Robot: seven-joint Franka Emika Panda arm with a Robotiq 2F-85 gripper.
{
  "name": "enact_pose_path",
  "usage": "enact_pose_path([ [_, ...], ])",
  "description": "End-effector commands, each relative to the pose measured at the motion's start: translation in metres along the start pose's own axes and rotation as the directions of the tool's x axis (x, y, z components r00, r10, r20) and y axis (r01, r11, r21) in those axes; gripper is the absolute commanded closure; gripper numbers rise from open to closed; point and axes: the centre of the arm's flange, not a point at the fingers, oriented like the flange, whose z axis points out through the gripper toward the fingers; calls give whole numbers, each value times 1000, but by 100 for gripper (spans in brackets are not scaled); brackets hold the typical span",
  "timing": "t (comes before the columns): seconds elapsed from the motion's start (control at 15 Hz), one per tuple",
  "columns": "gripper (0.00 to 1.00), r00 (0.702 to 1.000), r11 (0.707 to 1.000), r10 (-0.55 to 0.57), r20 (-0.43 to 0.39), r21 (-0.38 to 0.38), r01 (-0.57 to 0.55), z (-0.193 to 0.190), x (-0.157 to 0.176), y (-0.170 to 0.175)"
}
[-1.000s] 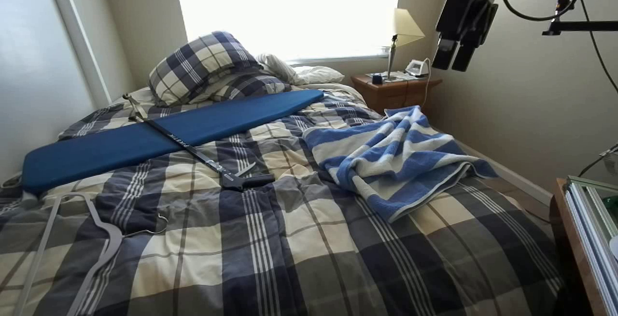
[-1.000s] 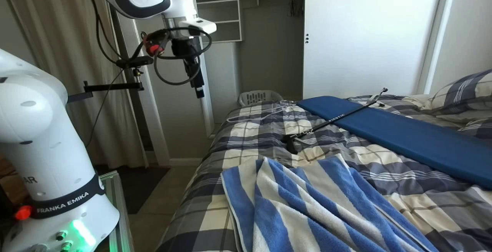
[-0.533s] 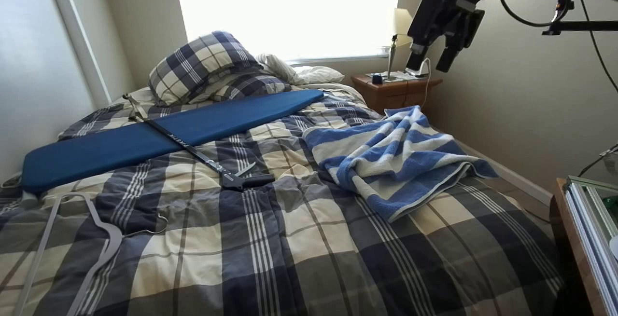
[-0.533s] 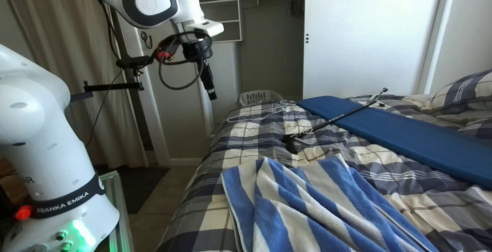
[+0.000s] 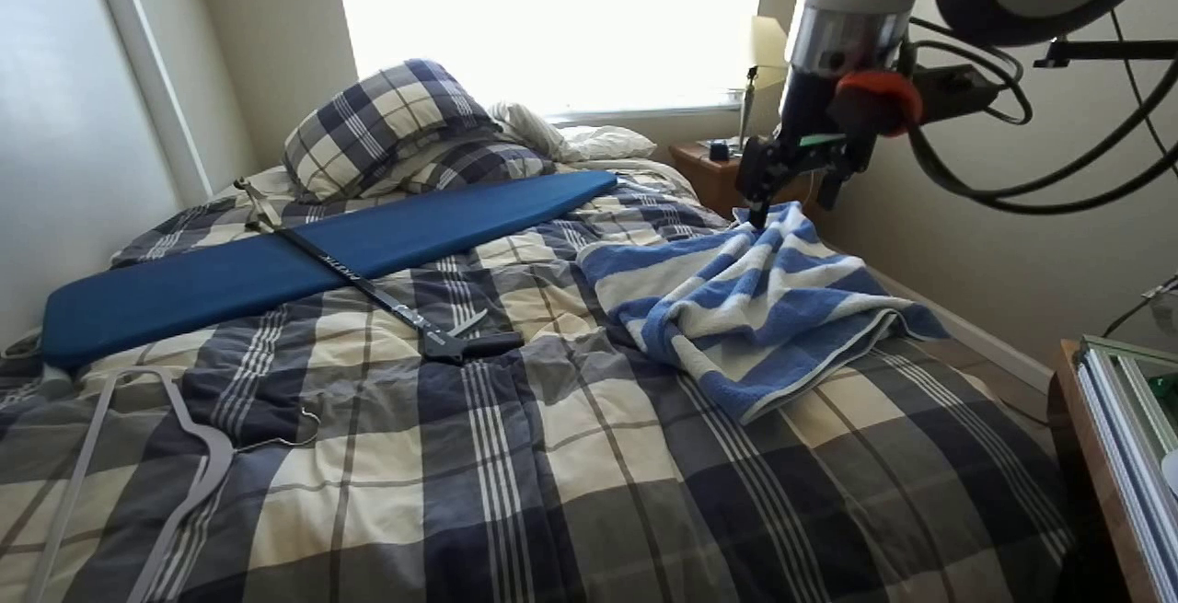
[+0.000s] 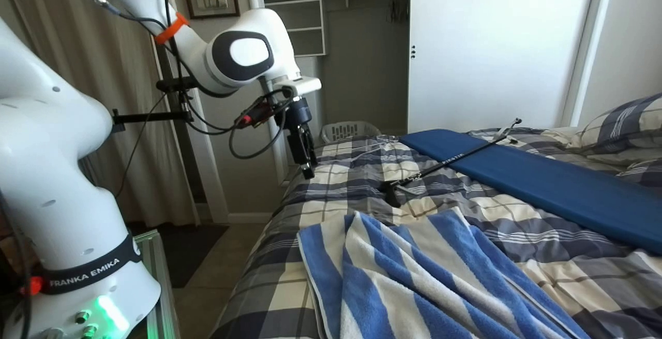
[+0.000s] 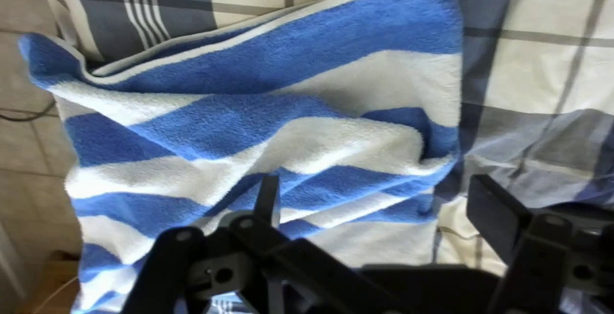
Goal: Pull the blue and white towel to the left and then fold it
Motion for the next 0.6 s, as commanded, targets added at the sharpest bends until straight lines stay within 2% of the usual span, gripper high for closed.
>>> enact_pose_path([
  [0.0, 0, 999, 981, 54, 3, -186, -53, 66, 19, -22],
  [0.2, 0, 999, 941, 48, 7, -337, -43, 100, 19, -25],
  [0.33, 0, 1000, 914, 19, 8, -405, -15, 115, 18, -34],
  [0.53, 0, 999, 896, -43, -2, -443, 38, 136, 10, -57],
])
